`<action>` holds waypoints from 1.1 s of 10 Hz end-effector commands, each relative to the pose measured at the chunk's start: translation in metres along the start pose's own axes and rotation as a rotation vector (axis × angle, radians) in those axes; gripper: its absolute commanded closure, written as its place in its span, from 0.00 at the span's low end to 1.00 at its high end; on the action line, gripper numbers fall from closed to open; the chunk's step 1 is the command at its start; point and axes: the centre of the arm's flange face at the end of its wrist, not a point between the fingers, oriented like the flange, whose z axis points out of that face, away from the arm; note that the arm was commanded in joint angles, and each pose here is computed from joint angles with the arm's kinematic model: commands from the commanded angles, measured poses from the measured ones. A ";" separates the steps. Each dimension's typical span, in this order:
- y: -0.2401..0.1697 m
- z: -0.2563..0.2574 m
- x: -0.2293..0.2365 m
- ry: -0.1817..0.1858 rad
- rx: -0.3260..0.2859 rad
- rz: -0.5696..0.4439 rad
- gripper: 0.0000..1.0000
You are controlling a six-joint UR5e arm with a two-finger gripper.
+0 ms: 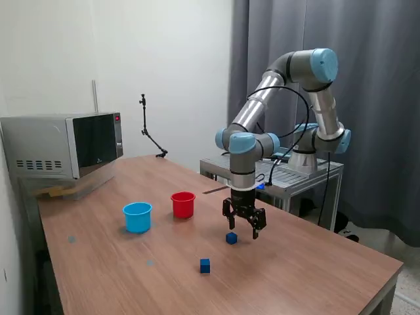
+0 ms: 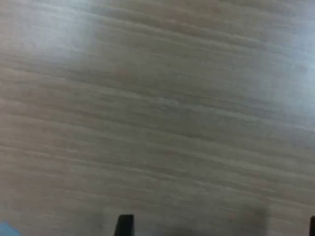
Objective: Place red objects in the red bin, and blue objects in the blue bin.
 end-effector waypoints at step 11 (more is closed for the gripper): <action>0.032 -0.009 -0.025 -0.007 -0.059 0.034 0.00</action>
